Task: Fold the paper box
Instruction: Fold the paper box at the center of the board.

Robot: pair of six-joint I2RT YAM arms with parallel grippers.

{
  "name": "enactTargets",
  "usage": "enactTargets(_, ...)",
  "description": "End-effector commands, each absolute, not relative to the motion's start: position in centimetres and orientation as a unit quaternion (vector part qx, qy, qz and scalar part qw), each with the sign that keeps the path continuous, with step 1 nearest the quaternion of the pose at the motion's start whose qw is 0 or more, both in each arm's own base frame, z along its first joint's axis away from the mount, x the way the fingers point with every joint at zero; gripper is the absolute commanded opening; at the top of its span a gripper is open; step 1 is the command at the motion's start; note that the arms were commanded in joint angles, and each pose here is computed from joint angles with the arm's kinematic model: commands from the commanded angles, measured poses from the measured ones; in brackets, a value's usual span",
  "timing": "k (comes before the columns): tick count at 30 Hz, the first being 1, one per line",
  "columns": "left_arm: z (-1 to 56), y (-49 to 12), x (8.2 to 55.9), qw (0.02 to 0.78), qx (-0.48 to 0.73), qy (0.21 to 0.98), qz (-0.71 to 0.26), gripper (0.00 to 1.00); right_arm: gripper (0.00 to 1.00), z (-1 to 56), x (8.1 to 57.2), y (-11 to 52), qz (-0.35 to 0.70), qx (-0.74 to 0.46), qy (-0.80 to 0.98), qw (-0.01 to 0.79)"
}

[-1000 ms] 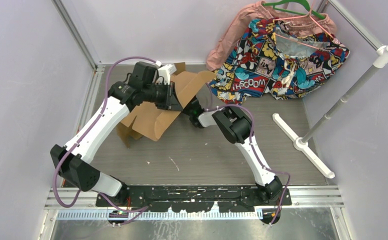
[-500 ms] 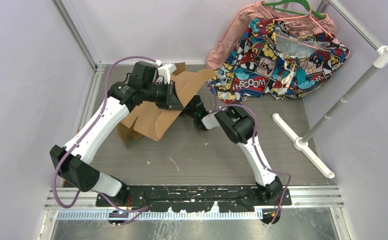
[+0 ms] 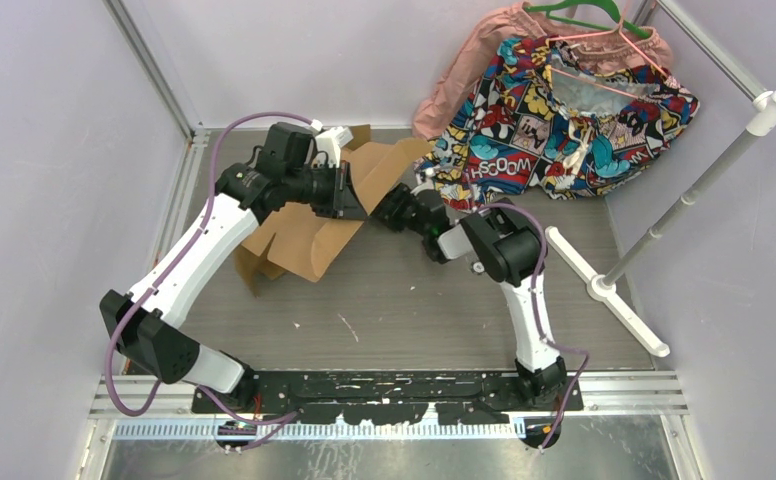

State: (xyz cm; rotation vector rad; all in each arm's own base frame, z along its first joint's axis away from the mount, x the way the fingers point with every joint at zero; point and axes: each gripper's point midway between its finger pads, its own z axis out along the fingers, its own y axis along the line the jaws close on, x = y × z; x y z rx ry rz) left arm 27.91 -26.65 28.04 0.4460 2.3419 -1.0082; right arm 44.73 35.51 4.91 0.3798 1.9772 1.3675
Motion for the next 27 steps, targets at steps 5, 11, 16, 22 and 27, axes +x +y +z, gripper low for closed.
enactTargets(5,31.0,-26.7,27.3,0.301,0.177,0.847,-0.401,0.07,0.46,12.4,48.9,31.9,0.563,0.131,0.718,0.388)
enactTargets(11,31.2,-26.9,27.1,0.297,0.181,0.844,-0.408,0.07,0.46,13.3,52.9,31.0,0.566,0.137,0.721,0.375)
enactTargets(16,31.4,-27.2,27.0,0.294,0.185,0.839,-0.419,0.07,0.46,14.3,56.2,31.2,0.574,0.142,0.717,0.369)
enactTargets(22,31.7,-27.3,26.7,0.291,0.189,0.834,-0.43,0.07,0.46,14.6,58.5,31.2,0.567,0.153,0.718,0.373)
enactTargets(27,31.6,-27.1,26.7,0.289,0.187,0.833,-0.433,0.07,0.46,14.8,59.9,31.1,0.563,0.162,0.718,0.376)
